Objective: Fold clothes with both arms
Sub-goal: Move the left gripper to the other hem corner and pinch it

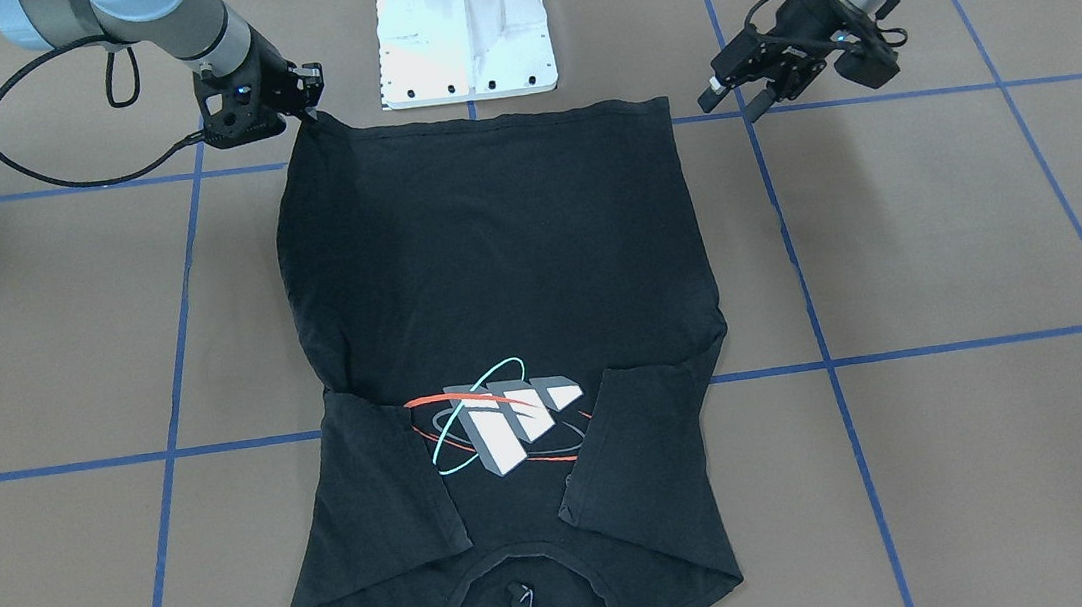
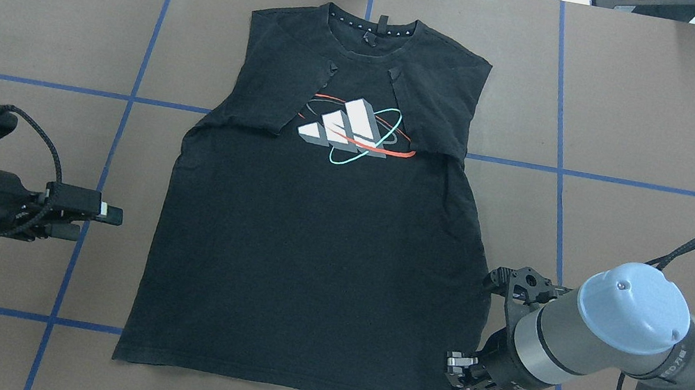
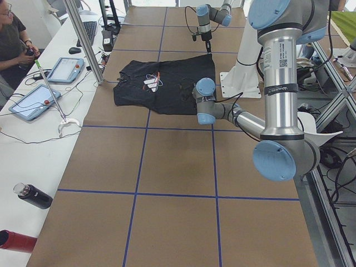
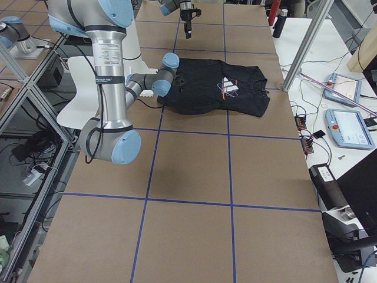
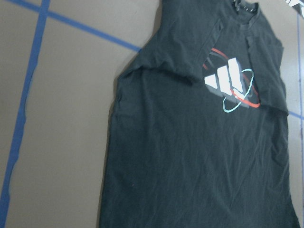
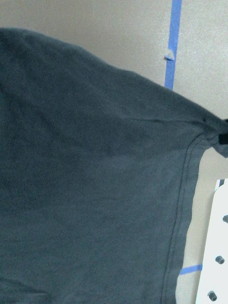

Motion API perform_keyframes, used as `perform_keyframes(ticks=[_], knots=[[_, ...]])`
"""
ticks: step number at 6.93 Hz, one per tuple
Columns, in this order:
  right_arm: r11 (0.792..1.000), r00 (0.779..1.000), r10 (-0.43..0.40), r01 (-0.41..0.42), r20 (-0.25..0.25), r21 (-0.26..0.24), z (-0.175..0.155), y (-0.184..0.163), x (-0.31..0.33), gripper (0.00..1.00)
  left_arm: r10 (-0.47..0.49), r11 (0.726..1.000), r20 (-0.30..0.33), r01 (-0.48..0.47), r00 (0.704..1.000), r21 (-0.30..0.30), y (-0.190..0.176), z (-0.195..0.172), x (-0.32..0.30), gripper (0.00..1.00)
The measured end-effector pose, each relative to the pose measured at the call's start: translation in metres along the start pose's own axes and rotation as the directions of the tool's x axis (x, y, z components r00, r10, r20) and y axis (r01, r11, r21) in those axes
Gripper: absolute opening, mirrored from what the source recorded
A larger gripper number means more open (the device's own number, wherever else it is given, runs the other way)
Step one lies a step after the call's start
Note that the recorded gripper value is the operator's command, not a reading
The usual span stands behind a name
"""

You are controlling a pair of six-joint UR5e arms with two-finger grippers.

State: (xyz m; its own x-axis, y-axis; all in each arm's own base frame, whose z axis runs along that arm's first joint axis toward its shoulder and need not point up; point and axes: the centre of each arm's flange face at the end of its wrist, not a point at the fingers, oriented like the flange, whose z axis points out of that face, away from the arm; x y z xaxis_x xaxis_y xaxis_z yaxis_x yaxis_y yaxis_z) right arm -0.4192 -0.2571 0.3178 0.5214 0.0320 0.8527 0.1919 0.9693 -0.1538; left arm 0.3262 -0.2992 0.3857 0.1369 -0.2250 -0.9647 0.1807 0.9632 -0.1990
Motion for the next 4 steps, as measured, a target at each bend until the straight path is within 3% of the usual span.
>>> perform_keyframes(ticks=[4], knots=[[1.0,0.999,-0.003,0.002,0.037,0.022,-0.021,-0.006,-0.008,0.0,-0.089,0.996,0.032,0.09,0.995,-0.016,0.056,0.046,-0.011,1.0]])
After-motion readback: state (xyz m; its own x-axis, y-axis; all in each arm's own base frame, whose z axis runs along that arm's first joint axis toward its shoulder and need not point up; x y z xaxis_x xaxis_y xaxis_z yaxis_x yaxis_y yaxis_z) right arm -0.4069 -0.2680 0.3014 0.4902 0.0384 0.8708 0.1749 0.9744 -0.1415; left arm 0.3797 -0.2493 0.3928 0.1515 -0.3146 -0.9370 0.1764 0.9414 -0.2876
